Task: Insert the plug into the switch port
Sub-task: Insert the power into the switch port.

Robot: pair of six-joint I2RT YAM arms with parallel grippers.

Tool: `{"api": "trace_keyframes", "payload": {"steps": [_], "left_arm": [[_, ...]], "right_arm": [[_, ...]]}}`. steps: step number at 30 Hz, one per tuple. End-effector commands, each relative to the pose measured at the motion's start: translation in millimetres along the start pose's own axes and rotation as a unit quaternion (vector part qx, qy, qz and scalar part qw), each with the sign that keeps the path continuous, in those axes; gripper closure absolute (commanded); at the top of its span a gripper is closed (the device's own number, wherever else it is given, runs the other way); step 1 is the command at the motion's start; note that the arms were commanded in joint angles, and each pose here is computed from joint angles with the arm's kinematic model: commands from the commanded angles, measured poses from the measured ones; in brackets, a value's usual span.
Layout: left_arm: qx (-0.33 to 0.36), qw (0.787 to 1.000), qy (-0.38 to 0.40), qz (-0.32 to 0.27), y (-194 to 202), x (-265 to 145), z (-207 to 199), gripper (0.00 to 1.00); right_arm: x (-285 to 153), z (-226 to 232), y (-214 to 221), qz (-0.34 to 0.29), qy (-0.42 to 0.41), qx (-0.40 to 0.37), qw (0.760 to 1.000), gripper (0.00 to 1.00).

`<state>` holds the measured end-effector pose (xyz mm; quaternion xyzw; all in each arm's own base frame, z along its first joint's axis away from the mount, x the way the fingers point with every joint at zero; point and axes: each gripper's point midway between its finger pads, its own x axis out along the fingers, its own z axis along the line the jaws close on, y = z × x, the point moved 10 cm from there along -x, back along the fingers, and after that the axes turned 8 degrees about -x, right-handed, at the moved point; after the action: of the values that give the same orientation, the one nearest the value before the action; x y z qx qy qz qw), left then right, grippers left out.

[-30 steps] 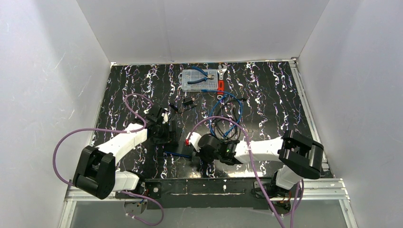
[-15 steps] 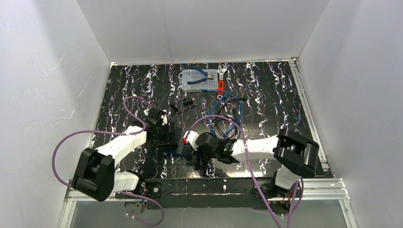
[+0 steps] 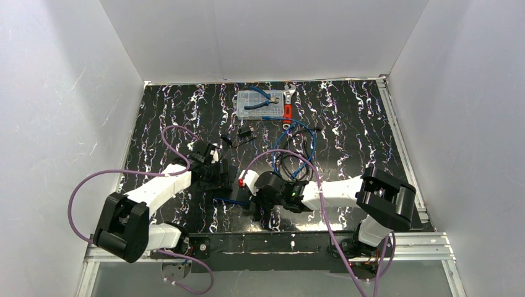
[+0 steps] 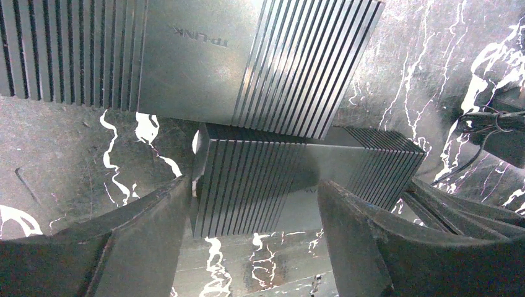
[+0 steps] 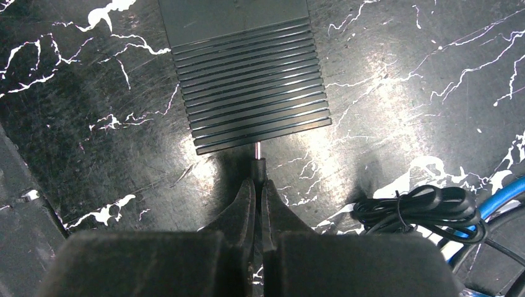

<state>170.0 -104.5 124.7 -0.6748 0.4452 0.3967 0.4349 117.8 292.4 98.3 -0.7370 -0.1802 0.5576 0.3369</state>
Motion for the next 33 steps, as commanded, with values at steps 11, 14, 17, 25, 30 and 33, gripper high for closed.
{"api": "trace_keyframes", "payload": {"steps": [11,14,17,25,30,33], "left_arm": [[0.006,1.0,0.004,0.0,1.3,-1.4,-0.9,0.29],[0.006,1.0,0.003,0.002,1.4,-0.6,-0.7,0.29],[0.006,1.0,0.004,0.004,1.3,-0.3,-1.3,0.29],[0.007,1.0,0.004,0.004,0.8,-0.3,-1.7,0.3],[0.008,1.0,0.003,0.004,0.6,-0.2,-1.6,0.3],[0.008,1.0,0.003,0.003,0.2,-0.3,-1.9,0.31]], "right_arm": [[1.5,-1.6,-16.8,-0.044,-0.005,0.0,0.999,0.99],[0.2,-2.0,-17.6,-0.048,-0.003,0.0,0.999,0.99],[-0.3,-2.1,-17.9,-0.05,-0.003,0.0,0.999,0.99],[-0.4,-1.5,-18.3,-0.047,-0.007,-0.001,0.999,0.99],[-2.1,-1.5,-18.8,-0.053,-0.009,-0.002,0.999,0.99],[-2.3,-1.1,-19.8,-0.054,-0.01,-0.003,0.998,0.99]]}}
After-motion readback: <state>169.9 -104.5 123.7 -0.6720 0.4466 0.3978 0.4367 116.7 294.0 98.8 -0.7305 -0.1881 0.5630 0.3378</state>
